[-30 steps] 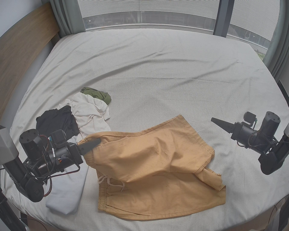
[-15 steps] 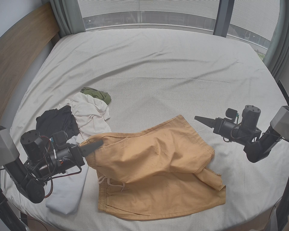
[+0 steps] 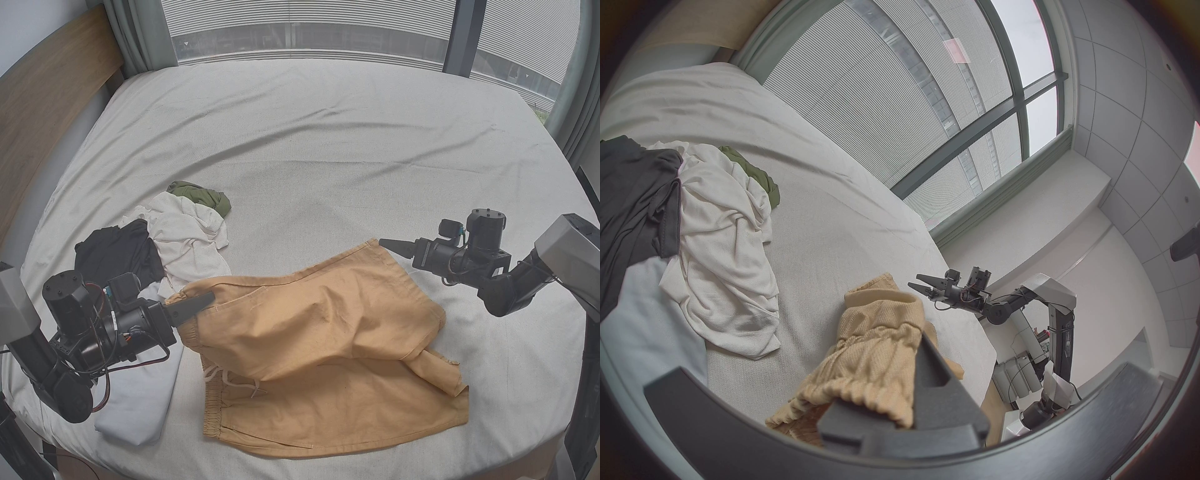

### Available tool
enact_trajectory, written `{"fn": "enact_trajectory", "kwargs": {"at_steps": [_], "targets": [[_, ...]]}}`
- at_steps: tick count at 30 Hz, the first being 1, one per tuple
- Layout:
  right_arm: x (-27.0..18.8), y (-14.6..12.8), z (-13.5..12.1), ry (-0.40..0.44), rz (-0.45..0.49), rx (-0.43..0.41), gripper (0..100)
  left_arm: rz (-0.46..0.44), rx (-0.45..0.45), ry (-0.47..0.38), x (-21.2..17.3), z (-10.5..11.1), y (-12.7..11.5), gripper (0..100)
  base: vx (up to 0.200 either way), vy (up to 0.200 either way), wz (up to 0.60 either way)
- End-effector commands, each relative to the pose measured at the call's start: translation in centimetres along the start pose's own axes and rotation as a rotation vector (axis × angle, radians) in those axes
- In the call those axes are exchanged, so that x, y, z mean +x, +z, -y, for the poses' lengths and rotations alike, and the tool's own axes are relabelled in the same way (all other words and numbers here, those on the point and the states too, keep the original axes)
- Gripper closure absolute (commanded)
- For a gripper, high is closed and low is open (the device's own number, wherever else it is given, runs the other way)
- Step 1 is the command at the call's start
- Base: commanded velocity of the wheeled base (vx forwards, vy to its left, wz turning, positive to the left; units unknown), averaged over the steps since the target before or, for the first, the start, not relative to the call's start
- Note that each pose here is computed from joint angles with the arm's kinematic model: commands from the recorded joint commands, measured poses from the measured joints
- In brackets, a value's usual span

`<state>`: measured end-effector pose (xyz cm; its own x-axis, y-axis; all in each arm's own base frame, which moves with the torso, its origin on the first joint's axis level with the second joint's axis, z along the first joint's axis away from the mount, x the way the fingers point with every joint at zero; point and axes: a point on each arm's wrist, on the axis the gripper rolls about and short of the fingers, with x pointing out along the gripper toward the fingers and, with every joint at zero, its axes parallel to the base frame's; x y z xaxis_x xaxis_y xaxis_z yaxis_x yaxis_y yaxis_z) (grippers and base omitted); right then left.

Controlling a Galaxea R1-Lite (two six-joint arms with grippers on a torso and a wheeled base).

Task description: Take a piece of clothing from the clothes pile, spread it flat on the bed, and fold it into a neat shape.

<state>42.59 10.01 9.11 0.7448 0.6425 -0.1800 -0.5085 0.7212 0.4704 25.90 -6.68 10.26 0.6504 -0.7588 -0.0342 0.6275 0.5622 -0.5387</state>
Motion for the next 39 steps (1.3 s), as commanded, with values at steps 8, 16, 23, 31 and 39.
{"fn": "enact_trajectory", "kwargs": {"at_steps": [8, 16, 23, 31, 39], "targets": [[3.3, -1.6, 1.4, -0.011, -0.016, -0.022, 0, 0.001, 0.001, -0.001, 0.0, 0.0, 0.0, 100, 0.0, 0.0, 0.0], [4.0, -1.5, 1.1, 0.004, -0.009, -0.032, 0, 0.001, 0.001, -0.001, 0.0, 0.0, 0.0, 100, 0.0, 0.0, 0.0], [4.9, -2.1, 0.6, 0.02, -0.029, -0.054, 100, 0.002, 0.002, -0.002, -0.1, 0.1, 0.0, 100, 0.0, 0.0, 0.0], [5.2, -2.0, 0.5, 0.024, -0.027, -0.06, 100, 0.002, 0.002, -0.002, -0.1, 0.1, 0.0, 100, 0.0, 0.0, 0.0], [2.3, 0.7, 0.6, -0.038, 0.061, -0.092, 100, 0.008, 0.007, -0.006, 0.0, 0.1, 0.2, 100, 0.0, 0.0, 0.0]]}}
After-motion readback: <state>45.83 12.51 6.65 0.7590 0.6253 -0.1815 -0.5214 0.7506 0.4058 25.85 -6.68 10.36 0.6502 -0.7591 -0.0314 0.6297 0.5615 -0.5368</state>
